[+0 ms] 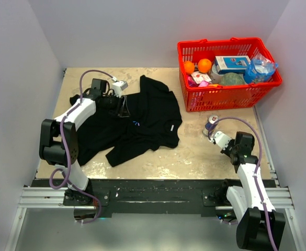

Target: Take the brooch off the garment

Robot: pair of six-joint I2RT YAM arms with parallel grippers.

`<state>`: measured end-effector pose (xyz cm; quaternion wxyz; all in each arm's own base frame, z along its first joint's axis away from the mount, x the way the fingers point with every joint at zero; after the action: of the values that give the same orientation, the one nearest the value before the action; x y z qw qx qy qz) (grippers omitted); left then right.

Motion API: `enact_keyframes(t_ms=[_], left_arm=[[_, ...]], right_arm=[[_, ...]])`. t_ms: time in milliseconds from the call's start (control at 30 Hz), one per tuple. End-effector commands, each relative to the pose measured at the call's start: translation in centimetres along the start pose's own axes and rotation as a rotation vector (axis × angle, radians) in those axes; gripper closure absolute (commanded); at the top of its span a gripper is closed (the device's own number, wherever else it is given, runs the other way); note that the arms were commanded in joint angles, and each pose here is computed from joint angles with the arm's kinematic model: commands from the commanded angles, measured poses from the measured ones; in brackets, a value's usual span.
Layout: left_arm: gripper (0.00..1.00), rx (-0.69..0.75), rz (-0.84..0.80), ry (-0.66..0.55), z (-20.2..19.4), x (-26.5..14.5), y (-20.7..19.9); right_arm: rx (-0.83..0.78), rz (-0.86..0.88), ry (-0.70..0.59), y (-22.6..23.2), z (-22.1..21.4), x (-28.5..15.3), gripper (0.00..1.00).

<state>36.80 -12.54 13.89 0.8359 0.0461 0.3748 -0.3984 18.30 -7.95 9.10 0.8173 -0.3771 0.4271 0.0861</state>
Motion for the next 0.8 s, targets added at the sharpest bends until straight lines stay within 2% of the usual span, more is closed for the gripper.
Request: enact_keyframes(t_ms=[0, 67, 167, 300, 467, 633, 733, 767], left_arm=[[0.52, 0.025, 0.015, -0.049, 1.5, -0.7, -0.2], [0.52, 0.022, 0.015, -0.05, 1.5, -0.6, -0.2], [0.52, 0.016, 0.012, -0.053, 1.7, -0.5, -0.1], [0.52, 0.017, 0.012, -0.059, 1.9, -0.4, 0.0], [0.52, 0.023, 0.012, -0.057, 1.9, -0.4, 0.0], [0.52, 0.034, 0.018, -0.061, 2.0, -0.7, -0.1], [0.52, 0.038, 0.023, -0.063, 2.1, -0.9, -0.1], [0.52, 0.041, 0.026, -0.065, 2.1, -1.0, -0.1]], right_arm=[[-0.005, -0.034, -0.007, -0.5, 0.1, -0.3, 1.0], [-0.014, -0.014, 0.001, -0.2, -0.1, -0.5, 1.0], [-0.02, 0.007, 0.025, 0.1, -0.5, -0.9, 0.8], [-0.02, 0.008, 0.036, 0.3, -0.8, -1.4, 0.66], [-0.018, 0.007, 0.043, 0.4, -1.0, -1.7, 0.58], [0.024, -0.001, 0.038, -0.4, -0.4, -2.6, 0.55], [0.114, 0.055, -0.019, -1.4, 1.7, -4.9, 0.52], [0.128, 0.148, -0.085, -1.4, 3.3, -6.9, 0.43]])
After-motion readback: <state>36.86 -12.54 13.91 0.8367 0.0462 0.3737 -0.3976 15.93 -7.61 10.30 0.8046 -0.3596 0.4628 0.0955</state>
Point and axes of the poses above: each gripper's point midway between its finger pads, its own x axis out along the fingers, its own y axis along the line the jaws close on, z = x × y, the point moved 5 cm from there along -x, back along the fingers, and after that the axes turned 12 degrees about x, right-handed, at the moved point
